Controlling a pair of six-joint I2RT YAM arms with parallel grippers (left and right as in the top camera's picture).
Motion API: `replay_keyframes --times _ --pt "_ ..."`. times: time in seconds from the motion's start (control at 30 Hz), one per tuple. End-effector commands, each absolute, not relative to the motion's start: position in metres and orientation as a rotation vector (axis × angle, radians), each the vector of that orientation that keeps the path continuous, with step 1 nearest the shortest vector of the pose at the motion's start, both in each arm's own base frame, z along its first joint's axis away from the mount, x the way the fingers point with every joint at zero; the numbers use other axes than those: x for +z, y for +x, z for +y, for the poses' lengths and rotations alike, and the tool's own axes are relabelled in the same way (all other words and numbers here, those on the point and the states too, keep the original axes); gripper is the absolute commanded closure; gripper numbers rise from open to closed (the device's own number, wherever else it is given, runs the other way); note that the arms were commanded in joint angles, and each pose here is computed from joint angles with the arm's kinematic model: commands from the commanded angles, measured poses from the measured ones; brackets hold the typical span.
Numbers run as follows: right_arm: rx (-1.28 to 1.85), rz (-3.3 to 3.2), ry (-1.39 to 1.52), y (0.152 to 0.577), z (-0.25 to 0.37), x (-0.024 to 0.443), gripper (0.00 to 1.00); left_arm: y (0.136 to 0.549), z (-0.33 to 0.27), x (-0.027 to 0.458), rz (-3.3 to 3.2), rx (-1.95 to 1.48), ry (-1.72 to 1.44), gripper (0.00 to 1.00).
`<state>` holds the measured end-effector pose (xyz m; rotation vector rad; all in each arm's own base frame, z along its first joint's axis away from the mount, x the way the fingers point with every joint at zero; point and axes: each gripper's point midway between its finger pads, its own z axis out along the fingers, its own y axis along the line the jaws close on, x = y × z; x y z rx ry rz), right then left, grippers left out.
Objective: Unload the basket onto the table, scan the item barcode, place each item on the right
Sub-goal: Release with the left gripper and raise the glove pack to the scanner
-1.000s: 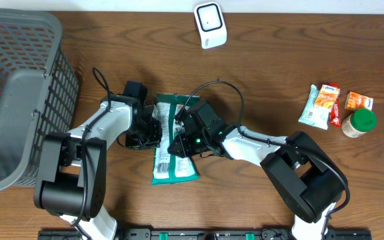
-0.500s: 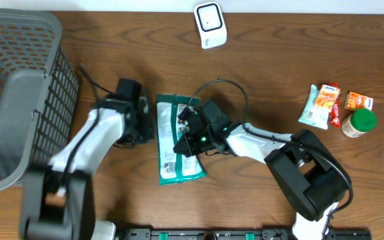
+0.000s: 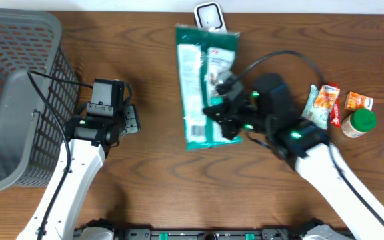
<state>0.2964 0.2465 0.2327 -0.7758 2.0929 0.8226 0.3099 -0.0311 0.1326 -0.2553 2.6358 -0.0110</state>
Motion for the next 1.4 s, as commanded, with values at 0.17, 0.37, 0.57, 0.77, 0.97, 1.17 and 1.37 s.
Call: replay_keyframes --times 0.17,0.37,0.57,0.77,0.97,1.17,1.37 --pt "0.385 1.928 -0.903 0.316 0.205 0.336 0.99 0.316 -0.005 0.135 2.567 0.040 -0.499 0.21" --pt "0.228 1.785 -1.051 0.327 0.205 0.392 0.99 0.318 0.015 0.136 2.537 0.021 -0.627 0.17" --pt "-0.025 1.592 -1.203 0.354 0.210 0.406 0.99 0.318 0.017 0.135 2.536 0.023 -0.635 0.16" --pt "-0.009 1.521 -1.309 0.354 0.230 0.398 0.99 0.318 0.017 0.135 2.536 0.023 -0.636 0.16" --pt "-0.111 1.483 -1.349 0.363 0.231 0.395 0.99 0.318 0.017 0.135 2.536 0.023 -0.635 0.16" --pt "-0.332 1.484 -1.290 0.396 0.218 0.415 0.99 0.318 0.017 0.135 2.536 0.023 -0.636 0.15" --pt "-0.385 1.460 -1.309 0.419 0.226 0.451 0.99 0.318 0.017 0.135 2.536 0.023 -0.635 0.15"
